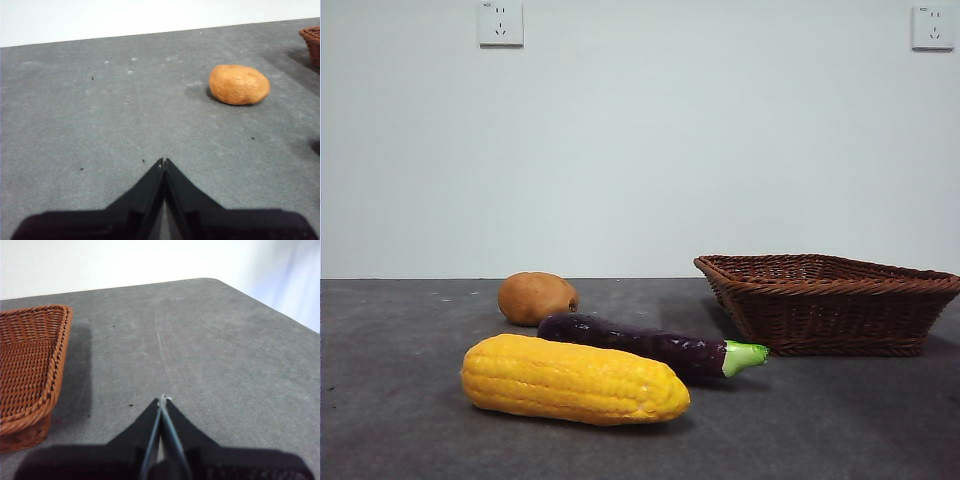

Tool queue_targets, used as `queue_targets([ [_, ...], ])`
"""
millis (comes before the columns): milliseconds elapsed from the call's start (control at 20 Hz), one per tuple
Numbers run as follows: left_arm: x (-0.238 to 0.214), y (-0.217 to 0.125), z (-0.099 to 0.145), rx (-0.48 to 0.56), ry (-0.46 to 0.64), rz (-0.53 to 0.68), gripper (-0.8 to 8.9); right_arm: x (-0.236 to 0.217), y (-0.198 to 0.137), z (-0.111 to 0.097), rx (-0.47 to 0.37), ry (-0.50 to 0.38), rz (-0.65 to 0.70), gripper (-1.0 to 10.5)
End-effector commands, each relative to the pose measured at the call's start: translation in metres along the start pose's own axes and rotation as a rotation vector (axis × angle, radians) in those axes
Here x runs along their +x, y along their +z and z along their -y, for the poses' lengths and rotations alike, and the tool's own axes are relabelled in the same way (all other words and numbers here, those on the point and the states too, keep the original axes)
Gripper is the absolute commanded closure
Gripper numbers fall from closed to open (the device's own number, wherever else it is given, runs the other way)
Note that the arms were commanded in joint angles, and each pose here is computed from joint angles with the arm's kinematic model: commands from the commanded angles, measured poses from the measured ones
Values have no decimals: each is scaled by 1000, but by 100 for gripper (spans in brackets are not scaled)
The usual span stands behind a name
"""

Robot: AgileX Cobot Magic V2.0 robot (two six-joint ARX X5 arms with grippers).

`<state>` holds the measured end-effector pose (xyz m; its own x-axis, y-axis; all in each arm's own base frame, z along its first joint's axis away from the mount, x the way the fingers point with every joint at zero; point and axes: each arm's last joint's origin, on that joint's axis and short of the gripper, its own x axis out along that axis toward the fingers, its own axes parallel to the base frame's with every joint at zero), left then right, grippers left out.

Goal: Help me put the vegetables on the table into the basket

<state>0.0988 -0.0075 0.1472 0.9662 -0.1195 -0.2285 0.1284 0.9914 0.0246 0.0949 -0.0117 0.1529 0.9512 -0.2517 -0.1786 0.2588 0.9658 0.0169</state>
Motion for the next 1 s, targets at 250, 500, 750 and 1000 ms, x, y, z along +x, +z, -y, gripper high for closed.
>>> queue_targets([
  [250,1,-3,0,5,-6,-4,816,0,-2,0,0,-1,-9,946],
  [500,1,-3,0,4,-6,-3,816,0,-2,0,8,2,-6,946],
  [750,1,-1,0,6,-6,19,816,0,-2,-2,131,57,-17,946],
  [1000,1,-1,0,4,-6,15,817,0,-3,-3,221,117,-40,949],
])
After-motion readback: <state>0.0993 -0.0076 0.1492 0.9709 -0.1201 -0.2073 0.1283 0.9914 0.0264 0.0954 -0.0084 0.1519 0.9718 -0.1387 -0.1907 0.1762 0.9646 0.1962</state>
